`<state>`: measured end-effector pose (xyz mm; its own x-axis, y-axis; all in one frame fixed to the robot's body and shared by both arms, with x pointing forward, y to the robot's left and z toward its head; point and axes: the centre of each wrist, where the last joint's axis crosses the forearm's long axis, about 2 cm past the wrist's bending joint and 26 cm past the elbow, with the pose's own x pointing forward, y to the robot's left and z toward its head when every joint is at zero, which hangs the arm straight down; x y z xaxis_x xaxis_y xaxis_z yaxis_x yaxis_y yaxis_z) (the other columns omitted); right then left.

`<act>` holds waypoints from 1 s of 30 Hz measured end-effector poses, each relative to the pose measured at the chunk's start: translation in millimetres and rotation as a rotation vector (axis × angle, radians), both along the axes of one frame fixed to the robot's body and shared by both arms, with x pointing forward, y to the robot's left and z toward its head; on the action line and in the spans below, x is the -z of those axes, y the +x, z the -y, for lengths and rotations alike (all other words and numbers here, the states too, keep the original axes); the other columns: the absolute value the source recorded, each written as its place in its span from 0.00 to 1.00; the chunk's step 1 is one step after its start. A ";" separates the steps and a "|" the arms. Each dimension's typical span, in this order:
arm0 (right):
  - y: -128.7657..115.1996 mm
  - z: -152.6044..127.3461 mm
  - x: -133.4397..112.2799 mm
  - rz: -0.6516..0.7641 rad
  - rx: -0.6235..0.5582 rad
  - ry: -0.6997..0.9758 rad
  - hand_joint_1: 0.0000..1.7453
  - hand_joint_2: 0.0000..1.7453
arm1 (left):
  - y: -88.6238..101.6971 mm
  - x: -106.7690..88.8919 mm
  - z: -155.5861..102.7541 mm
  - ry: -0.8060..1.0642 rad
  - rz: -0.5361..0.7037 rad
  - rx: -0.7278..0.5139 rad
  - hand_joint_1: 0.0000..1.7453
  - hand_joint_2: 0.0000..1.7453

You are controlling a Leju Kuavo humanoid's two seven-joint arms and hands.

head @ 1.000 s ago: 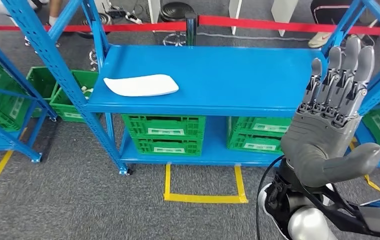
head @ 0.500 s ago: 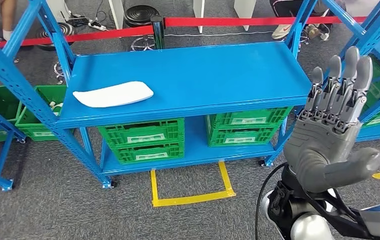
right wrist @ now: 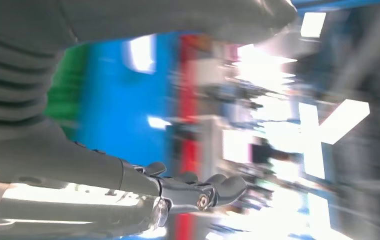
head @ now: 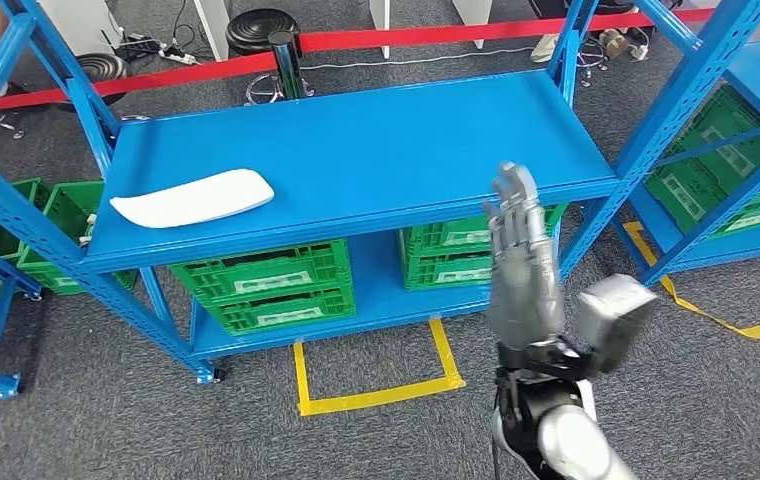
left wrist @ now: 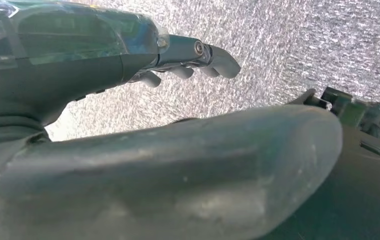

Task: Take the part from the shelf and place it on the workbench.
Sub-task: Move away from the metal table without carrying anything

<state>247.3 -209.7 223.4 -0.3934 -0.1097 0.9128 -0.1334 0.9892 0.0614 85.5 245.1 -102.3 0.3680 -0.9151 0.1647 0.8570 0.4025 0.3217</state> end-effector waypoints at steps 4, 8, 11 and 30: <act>16.6 4.2 82.5 -0.318 -0.048 -0.049 0.00 1.00 | 0.3 -0.9 8.1 -0.002 0.010 -0.054 0.00 0.50; 3.2 28.0 180.8 -0.685 0.003 -0.098 0.00 1.00 | -0.6 -1.5 12.5 0.015 0.022 -0.135 0.00 1.00; -30.2 50.6 236.1 -0.955 0.096 -0.185 0.00 1.00 | -6.1 -0.5 13.2 0.012 0.013 -0.160 0.00 1.00; -165.8 89.4 324.5 -1.507 0.110 -0.438 0.00 1.00 | -32.5 4.4 7.3 -0.109 -0.096 -0.383 0.00 1.00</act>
<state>81.5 -299.1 -101.0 0.8843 0.2249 0.4093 -0.1454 0.9654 -0.2164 53.1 237.7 -106.8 0.6969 -0.6884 0.2012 0.6629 0.7254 0.1855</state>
